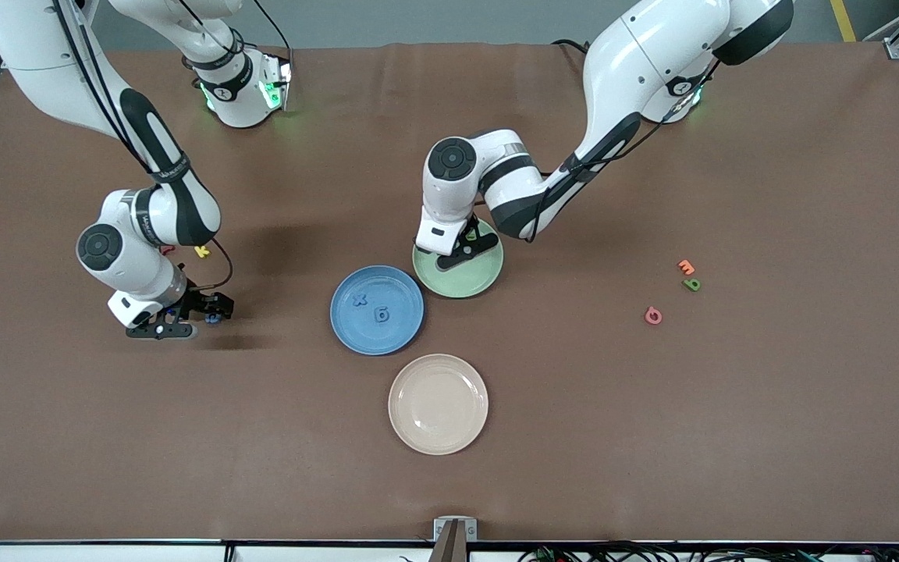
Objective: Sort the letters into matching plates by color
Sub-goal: 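Drop the N on the green plate while the right gripper reaches the blue c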
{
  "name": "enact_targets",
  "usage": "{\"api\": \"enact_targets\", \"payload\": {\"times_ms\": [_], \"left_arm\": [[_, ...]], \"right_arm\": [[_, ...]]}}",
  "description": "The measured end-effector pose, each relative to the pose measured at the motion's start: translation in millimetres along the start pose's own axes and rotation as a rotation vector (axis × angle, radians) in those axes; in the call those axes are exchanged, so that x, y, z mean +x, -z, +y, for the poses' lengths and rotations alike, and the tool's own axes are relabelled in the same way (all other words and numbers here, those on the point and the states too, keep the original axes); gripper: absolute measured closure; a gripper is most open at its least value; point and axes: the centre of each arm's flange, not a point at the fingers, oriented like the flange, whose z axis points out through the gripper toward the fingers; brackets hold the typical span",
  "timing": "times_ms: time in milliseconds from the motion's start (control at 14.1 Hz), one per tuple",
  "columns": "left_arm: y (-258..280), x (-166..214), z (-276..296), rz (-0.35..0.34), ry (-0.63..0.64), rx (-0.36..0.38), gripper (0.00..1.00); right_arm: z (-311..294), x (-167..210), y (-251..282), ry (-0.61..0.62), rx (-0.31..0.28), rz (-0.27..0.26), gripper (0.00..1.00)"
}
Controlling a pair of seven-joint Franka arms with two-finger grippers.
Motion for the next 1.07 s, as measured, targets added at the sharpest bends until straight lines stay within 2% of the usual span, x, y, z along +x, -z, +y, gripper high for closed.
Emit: {"api": "enact_targets", "payload": {"times_ms": [142, 569, 640, 1067], "left_arm": [[1, 2, 1, 0.004, 0.003, -0.004, 0.64], [4, 9, 3, 0.009, 0.012, -0.012, 0.07], [4, 13, 2, 0.011, 0.018, -0.013, 0.0], [28, 64, -16, 0.045, 0.007, 0.012, 0.0]], "right_arm": [[-8, -1, -1, 0.013, 0.001, 0.0, 0.0], [-8, -6, -18, 0.013, 0.001, 0.008, 0.0], [-8, -6, -19, 0.013, 0.001, 0.006, 0.0], [-5, -6, -20, 0.009, 0.0, 0.005, 0.02]]}}
